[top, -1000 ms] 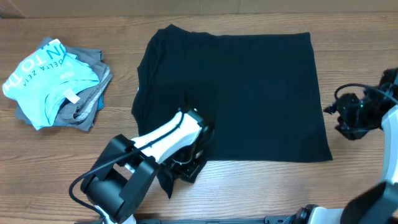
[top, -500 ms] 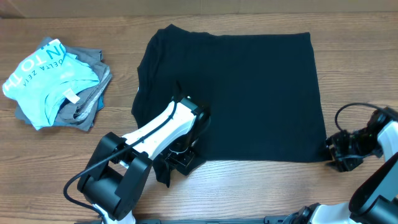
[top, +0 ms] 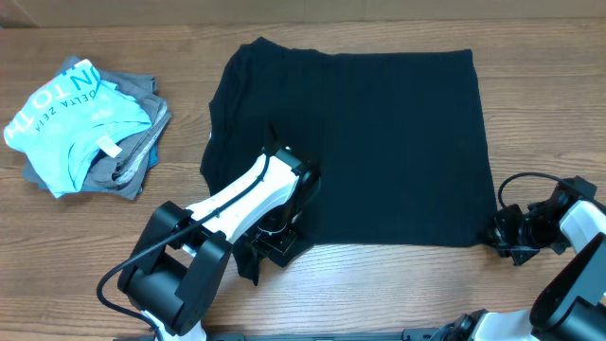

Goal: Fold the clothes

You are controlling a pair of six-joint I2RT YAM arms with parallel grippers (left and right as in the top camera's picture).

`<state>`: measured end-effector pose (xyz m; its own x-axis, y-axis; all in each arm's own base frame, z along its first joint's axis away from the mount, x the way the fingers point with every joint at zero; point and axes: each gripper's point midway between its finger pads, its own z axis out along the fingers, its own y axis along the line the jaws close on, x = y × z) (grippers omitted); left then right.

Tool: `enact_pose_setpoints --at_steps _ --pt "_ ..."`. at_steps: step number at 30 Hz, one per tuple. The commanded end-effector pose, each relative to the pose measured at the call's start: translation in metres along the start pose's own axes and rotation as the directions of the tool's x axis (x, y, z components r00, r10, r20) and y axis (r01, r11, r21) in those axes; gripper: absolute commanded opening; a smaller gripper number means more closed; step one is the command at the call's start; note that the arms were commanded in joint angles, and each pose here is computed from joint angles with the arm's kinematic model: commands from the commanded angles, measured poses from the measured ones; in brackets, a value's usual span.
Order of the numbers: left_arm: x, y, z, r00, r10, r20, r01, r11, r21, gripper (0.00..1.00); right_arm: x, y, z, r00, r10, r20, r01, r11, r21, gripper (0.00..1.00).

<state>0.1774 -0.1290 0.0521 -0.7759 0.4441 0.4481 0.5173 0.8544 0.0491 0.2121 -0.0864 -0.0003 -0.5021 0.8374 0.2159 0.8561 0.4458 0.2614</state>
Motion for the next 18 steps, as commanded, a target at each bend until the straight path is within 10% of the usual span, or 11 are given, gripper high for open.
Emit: enact_pose_setpoints --at_steps 1,18 --pt "-0.003 0.0 -0.003 1.0 0.002 0.002 -0.002 1.0 0.007 0.04 0.004 -0.005 0.001 1.0 0.006 -0.021 -0.006 1.0 0.024 0.07" --pt "0.003 0.025 -0.018 0.998 -0.045 0.032 0.049 0.992 -0.117 0.04 -0.007 0.015 -0.043 1.0 0.007 -0.027 -0.006 0.999 0.037 0.04"
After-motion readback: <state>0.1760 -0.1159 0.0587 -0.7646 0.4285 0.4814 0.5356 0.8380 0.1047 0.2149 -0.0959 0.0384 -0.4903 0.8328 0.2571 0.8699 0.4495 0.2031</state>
